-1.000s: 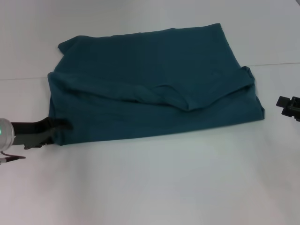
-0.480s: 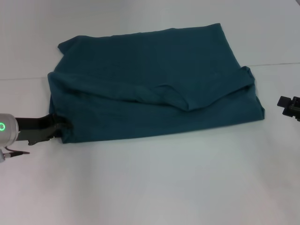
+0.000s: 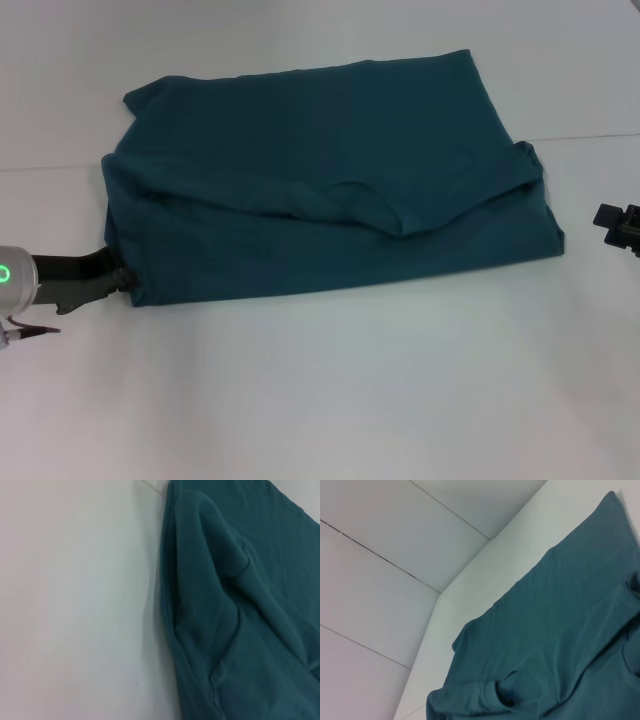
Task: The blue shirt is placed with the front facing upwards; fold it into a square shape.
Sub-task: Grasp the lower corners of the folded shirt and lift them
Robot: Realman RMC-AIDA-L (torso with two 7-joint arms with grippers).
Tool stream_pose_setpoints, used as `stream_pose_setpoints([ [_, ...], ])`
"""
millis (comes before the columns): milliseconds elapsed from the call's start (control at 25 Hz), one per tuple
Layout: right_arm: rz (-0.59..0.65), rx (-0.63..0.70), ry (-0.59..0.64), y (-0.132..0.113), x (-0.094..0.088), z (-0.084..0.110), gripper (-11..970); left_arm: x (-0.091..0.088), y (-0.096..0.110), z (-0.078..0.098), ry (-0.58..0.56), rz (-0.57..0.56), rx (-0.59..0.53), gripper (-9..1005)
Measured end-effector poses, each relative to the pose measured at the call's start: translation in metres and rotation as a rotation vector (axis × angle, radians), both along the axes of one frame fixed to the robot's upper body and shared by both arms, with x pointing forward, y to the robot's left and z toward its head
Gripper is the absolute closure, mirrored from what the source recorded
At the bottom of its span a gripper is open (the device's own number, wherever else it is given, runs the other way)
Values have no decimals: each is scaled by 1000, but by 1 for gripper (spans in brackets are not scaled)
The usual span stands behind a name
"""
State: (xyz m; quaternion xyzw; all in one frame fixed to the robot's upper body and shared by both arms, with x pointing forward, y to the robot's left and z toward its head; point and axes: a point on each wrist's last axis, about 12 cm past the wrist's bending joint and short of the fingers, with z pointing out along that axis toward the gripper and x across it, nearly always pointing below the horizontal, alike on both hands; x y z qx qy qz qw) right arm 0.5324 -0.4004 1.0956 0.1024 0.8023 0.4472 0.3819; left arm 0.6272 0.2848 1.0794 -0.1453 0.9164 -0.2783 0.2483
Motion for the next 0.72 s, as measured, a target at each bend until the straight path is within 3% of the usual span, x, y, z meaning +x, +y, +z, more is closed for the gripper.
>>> stream_pose_setpoints([
  [200,0,1,-1,0,0,0,377,-1,2,-1,3,7,-6,998],
  [360,1,1,-1,0,0,0,377,-4,7,1,-3,28,-66,998],
  [520,1,1,-1,-1,-1,0,377,-11,19,11,-57,17,-216,998],
  [720,1,-6,-3,-2,-1,1,377,-19,29,15,-83,14,-282,998],
])
